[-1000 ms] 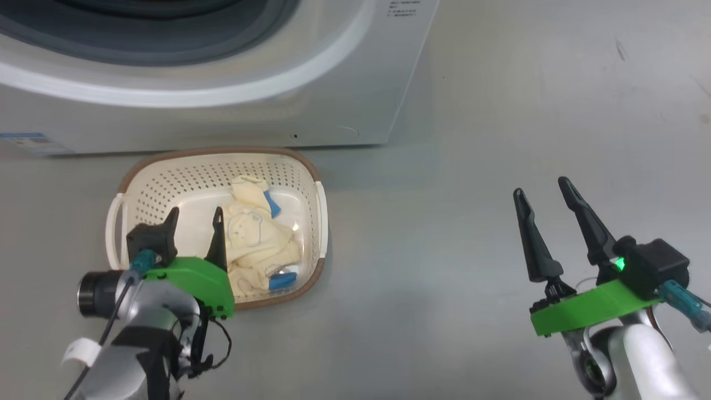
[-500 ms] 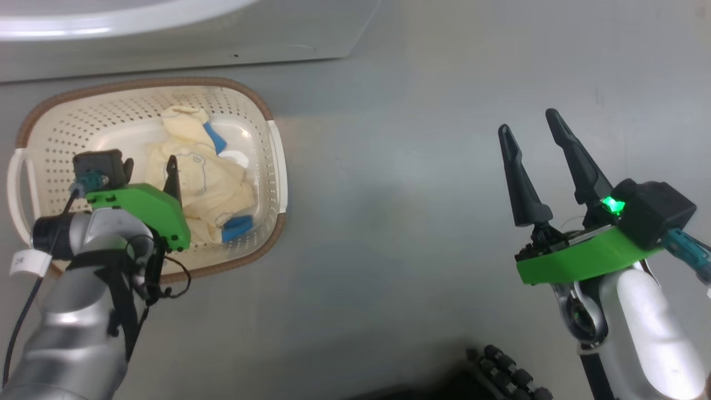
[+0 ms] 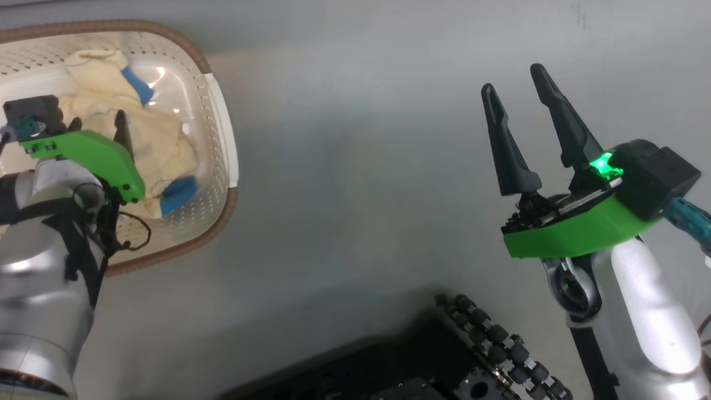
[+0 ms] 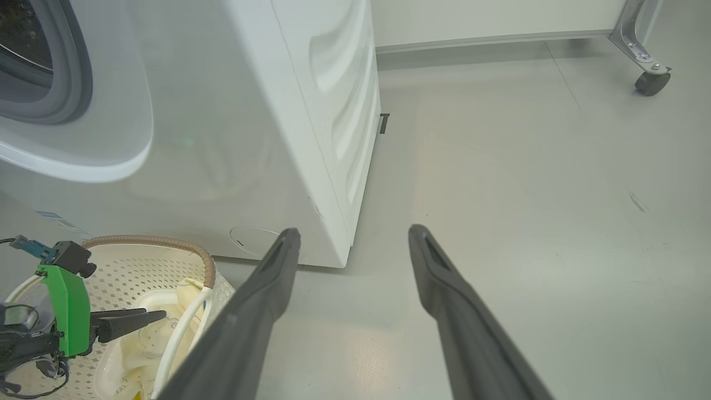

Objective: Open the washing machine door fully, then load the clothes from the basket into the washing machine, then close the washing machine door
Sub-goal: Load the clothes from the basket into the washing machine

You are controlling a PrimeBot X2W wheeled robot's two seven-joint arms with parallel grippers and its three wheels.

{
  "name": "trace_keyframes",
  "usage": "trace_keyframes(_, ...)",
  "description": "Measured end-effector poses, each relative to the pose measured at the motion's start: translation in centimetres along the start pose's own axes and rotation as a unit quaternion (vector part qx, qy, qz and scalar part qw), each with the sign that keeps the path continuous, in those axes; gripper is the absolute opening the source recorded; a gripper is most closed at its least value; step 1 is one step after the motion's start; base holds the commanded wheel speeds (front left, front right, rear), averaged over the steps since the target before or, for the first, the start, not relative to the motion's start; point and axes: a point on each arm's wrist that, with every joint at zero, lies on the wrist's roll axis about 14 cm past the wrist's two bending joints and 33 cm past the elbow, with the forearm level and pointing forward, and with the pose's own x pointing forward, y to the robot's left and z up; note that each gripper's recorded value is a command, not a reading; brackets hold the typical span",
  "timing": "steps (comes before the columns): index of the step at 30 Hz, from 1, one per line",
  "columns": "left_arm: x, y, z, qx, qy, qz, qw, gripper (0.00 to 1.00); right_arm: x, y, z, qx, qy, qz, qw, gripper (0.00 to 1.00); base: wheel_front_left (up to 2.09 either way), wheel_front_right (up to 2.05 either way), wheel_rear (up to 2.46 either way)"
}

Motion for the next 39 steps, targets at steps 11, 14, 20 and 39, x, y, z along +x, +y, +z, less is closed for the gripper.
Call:
trace_keyframes(11, 3.8, -0.2, -4.0, -0.027, 0.076, -0.011, 0.997, 1.0, -0.3, -1.5, -2.3, 0.0, 0.032, -0.02, 0.999, 1.0, 0.0, 0.0, 0.0)
trace_keyframes(14, 4.2, -0.2, -4.6, -0.032, 0.093, -0.01, 0.995, 1.0, -0.4, -1.8, -2.5, -0.002, 0.036, -0.023, 0.999, 1.0, 0.0, 0.0, 0.0)
trace_keyframes(20, 4.2, 0.1, -5.2, -0.033, 0.114, 0.001, 0.993, 0.0, -0.4, -1.7, -2.5, -0.002, 0.036, -0.022, 0.999, 1.0, 0.0, 0.0, 0.0)
trace_keyframes(39, 1.0, 0.5, -0.9, 0.007, 0.015, 0.021, 1.0, 0.0, 0.3, -0.6, 0.1, -0.006, -0.003, -0.006, 1.0, 1.0, 0.0, 0.0, 0.0)
